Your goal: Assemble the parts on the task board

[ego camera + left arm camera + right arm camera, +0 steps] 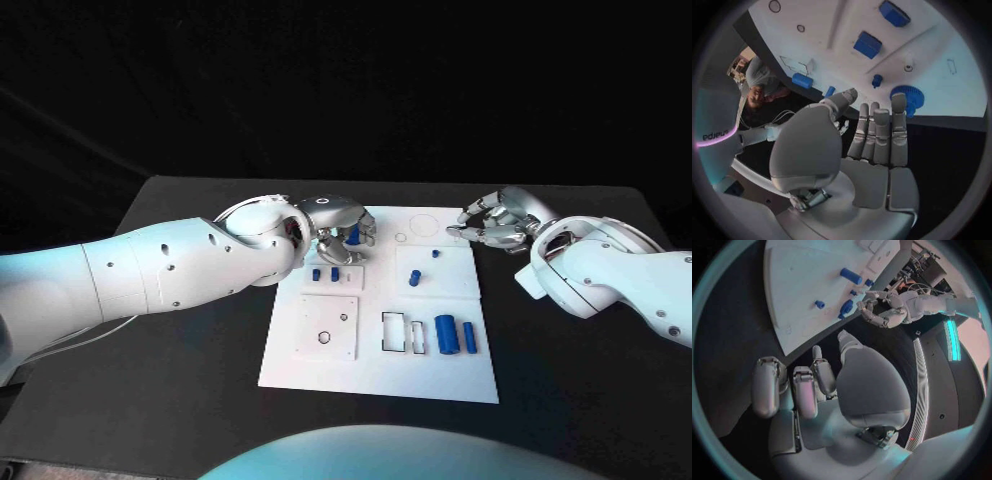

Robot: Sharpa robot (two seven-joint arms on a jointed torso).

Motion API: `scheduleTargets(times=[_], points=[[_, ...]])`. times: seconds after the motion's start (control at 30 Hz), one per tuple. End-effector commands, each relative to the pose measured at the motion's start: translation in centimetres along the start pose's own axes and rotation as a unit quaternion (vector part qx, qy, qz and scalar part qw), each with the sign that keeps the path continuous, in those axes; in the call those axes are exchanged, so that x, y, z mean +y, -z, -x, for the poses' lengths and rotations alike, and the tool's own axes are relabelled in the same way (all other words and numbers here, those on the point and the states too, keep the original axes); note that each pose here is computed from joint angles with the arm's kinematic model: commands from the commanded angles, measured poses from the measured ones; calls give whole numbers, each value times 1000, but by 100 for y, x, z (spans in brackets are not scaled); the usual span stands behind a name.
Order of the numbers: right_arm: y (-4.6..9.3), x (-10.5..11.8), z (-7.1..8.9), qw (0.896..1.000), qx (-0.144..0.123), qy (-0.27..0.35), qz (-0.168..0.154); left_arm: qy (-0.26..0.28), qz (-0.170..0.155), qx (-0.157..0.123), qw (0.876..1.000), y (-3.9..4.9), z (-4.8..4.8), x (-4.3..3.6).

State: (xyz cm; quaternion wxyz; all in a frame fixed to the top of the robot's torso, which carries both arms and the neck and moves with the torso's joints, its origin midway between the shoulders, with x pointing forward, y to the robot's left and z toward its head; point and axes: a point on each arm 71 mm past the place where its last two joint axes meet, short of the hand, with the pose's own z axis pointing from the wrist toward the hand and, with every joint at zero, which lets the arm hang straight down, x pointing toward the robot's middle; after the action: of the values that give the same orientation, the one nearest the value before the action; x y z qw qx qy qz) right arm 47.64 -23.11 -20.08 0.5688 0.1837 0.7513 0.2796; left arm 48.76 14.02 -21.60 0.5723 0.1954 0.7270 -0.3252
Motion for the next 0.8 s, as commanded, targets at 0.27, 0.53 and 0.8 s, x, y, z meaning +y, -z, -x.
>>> scheduleTargets(times=[0.27,0.53,0.8], points=[[-1,13,-16,1000,2,1,6,-58,-1,52,997,-73,-94,-20],[-1,17,-21,1000,3,0,6,-65,14,72,995,-119,-127,-1],[3,27,-30,1000,5,0,6,-67,27,77,994,-147,-137,24]])
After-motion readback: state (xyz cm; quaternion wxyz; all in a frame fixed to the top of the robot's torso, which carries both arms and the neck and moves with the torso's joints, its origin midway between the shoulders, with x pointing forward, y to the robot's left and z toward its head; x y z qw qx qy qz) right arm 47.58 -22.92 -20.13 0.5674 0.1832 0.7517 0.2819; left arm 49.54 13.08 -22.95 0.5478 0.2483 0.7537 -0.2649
